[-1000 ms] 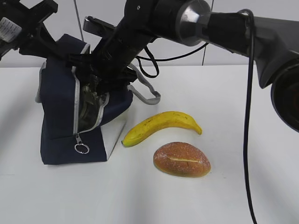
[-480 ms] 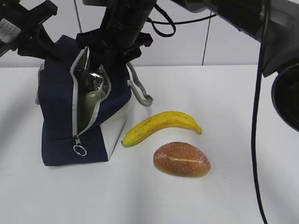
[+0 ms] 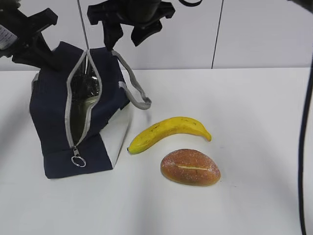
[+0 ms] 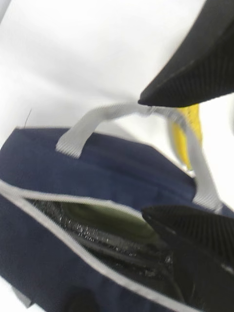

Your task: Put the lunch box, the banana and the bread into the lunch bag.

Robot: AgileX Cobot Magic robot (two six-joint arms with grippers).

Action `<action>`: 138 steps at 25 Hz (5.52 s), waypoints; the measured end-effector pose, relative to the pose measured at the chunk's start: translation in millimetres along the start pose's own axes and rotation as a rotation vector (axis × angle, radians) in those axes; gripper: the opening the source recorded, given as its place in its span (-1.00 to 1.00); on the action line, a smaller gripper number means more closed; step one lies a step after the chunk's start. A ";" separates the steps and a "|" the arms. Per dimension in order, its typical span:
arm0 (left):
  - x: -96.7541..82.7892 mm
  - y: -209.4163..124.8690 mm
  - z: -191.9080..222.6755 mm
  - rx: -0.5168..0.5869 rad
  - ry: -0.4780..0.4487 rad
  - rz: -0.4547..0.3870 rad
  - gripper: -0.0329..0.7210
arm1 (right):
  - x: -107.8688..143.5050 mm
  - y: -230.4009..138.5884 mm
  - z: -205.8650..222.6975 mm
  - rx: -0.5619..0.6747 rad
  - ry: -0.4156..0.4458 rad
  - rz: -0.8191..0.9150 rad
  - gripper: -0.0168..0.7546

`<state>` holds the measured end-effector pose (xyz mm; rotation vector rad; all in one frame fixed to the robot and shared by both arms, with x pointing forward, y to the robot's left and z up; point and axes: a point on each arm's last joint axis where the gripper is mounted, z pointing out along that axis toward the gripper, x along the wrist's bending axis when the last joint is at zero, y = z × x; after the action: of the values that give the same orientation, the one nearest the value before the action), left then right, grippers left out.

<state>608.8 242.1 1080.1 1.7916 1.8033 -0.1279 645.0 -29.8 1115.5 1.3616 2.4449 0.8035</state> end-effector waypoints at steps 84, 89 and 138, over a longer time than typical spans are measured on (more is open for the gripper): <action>2.5 -3.0 -0.1 0.033 0.027 0.016 -0.92 | -55.5 -113.6 152.4 0.175 -0.353 1.238 -0.03; 2.8 -3.0 -0.1 0.033 0.030 0.017 -0.92 | -56.6 -112.1 152.3 0.167 -0.342 1.218 -0.17; 3.6 3.0 -0.2 -0.033 0.040 -0.027 -0.92 | 19.6 9.3 17.2 -0.005 0.431 0.188 -0.18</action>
<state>611.8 245.6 1079.5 1.7585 1.8476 -0.0735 648.6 -3.5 1107.8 1.5706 2.6433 1.2634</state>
